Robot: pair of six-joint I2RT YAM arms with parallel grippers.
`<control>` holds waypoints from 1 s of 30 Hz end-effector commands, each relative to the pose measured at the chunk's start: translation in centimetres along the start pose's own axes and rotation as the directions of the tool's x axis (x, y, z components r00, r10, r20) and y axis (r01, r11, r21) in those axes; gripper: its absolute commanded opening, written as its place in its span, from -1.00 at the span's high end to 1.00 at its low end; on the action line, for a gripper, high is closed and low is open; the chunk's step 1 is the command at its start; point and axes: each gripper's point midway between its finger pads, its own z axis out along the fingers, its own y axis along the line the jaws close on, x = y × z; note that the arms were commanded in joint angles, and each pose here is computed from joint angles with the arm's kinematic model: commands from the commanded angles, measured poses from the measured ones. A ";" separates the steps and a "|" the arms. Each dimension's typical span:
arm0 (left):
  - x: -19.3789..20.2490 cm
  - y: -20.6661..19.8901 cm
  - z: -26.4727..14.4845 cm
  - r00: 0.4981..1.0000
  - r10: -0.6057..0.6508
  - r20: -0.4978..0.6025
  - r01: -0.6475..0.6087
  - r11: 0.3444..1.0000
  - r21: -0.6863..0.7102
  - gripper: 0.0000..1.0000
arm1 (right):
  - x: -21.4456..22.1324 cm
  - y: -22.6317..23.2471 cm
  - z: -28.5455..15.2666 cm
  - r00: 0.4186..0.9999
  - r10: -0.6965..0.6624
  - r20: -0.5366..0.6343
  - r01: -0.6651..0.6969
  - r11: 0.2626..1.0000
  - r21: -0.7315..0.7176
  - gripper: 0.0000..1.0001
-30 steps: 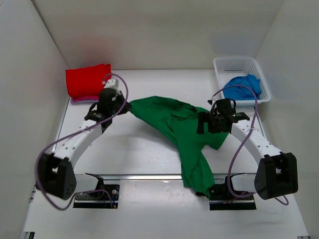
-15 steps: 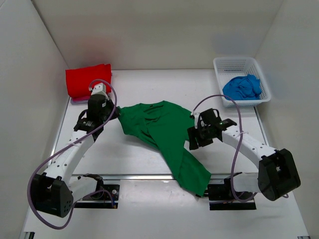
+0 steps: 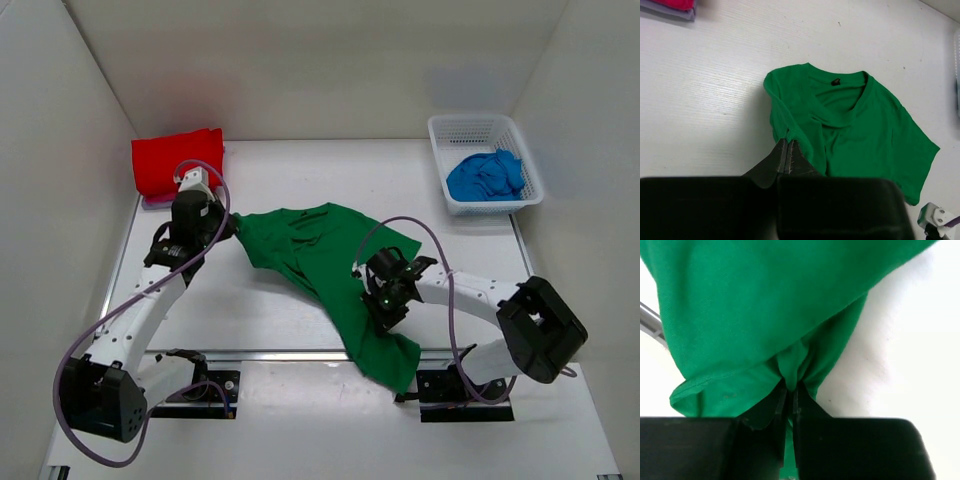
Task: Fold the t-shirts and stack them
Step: Flatten out the tshirt
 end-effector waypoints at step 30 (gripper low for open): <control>-4.1 5.6 -3.4 0.989 -0.021 0.144 0.046 0.983 -0.175 1.00 | -6.5 -8.2 -8.1 0.920 0.036 0.391 -0.142 0.959 0.246 -0.33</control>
